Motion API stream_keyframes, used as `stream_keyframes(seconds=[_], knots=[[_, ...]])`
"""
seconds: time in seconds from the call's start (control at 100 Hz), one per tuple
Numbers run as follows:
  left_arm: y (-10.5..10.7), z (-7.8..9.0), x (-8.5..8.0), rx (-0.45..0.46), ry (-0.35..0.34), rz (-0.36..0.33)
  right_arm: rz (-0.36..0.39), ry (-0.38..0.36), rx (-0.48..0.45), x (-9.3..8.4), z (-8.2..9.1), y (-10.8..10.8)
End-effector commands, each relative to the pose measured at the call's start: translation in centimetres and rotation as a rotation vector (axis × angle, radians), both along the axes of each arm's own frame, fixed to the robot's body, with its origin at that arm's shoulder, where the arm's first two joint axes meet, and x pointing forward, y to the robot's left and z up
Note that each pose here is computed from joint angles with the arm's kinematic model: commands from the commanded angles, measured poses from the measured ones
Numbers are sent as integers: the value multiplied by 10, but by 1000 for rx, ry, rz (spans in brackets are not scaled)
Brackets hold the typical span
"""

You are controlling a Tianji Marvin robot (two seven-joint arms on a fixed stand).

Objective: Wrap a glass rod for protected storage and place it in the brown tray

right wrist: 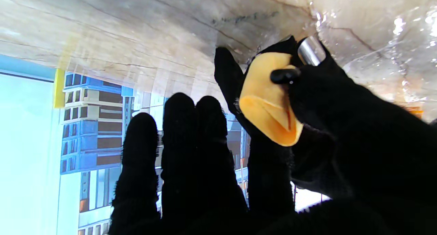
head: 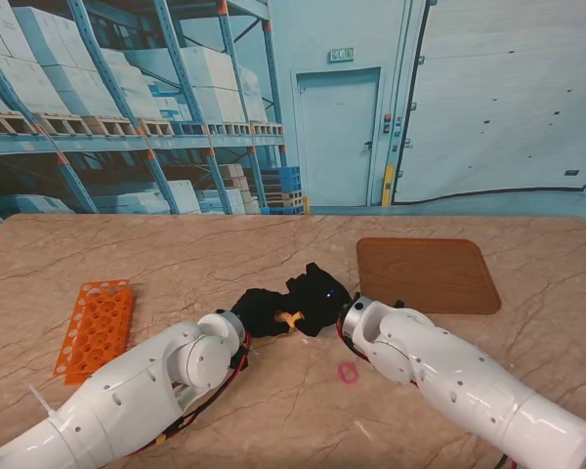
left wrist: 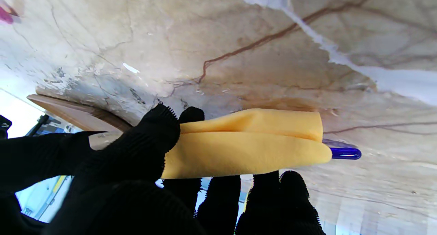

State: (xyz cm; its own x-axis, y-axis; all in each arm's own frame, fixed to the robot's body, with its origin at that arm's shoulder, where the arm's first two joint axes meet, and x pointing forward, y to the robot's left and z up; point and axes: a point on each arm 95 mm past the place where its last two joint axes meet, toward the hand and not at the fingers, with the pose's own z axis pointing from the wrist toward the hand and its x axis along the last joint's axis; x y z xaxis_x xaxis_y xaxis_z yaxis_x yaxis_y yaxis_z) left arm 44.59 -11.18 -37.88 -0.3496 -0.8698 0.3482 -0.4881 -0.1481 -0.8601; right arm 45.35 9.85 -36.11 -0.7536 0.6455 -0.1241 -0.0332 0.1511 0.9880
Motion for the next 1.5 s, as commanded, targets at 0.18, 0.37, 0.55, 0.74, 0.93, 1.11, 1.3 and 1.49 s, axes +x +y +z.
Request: stream_keyframes(seconds=[0.18,0.37,0.55,0.74,0.93,1.11,1.3,1.49], knots=[[-7,-25,-20,-51,57,-2,-4,-10,28,-1,10,4],[-11,-22,-20,-103,13,11,-8,-15,32,-1,13,2],[-16,-21,-21,-157,-13,65,-34,-19,39,-1,14,0],[-19,-20,-22,-194,-21,103,-61,-19,42,-1,13,-3],[-23,-16,-25,-252,27,159,-75,-18,45,-1,13,-5],[-25,-13,-28,-290,71,170,-82,-19,43,-2,13,-6],[-28,-11,-29,-320,97,179,-83,-20,43,-2,13,-7],[-30,-8,-29,-350,117,207,-83,-21,42,-2,14,-8]])
